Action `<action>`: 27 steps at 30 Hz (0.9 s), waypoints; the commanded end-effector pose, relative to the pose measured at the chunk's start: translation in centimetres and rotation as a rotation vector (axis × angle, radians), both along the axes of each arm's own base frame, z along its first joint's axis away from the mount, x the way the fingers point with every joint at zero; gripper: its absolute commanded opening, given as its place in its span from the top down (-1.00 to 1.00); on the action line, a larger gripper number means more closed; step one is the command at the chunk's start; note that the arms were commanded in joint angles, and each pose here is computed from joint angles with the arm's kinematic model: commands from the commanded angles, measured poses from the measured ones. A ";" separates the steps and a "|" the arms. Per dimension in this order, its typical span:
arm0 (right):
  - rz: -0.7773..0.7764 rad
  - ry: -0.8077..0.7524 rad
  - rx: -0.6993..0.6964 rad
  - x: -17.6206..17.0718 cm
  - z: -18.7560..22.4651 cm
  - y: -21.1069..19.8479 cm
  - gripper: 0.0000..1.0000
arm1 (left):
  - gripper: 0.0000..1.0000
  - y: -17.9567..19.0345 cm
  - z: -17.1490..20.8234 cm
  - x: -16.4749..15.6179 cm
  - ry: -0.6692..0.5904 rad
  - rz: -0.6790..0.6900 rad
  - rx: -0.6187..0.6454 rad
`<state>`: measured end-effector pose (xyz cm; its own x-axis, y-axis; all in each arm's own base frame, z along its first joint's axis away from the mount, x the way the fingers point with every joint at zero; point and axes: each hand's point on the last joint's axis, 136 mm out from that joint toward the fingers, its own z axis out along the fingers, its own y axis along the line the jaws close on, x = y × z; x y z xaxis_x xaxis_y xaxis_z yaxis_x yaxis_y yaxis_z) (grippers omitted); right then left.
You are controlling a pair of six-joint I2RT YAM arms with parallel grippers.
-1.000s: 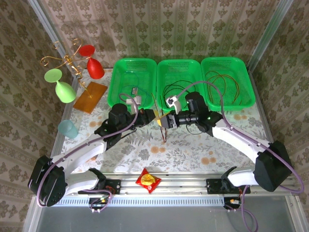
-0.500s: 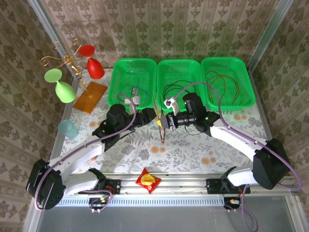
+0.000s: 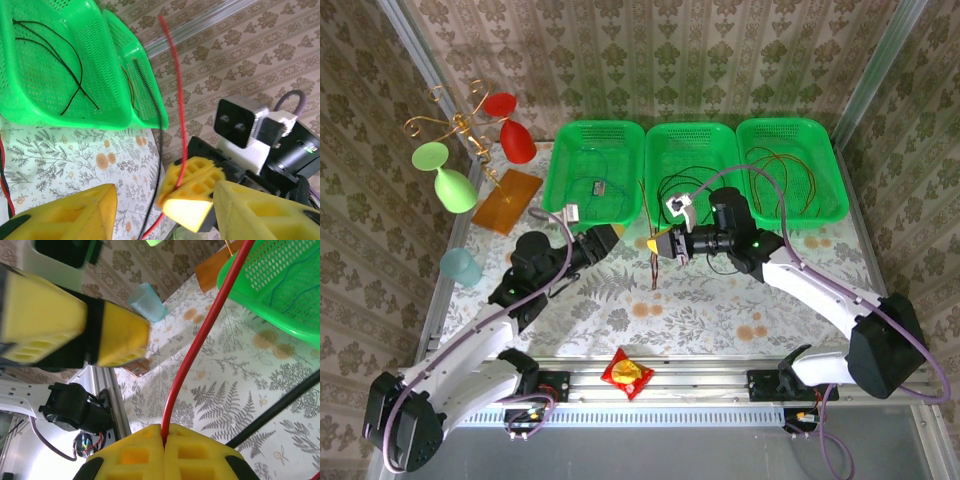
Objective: Untangle the cables
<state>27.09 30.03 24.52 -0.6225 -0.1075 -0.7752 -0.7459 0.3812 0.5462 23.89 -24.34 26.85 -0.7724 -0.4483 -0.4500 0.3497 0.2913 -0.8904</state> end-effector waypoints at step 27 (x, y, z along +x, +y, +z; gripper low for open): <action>0.114 0.009 0.175 -2.9 4.8 0.7 1.00 | -0.18 -6.4 4.0 3.1 -0.074 -0.236 -0.356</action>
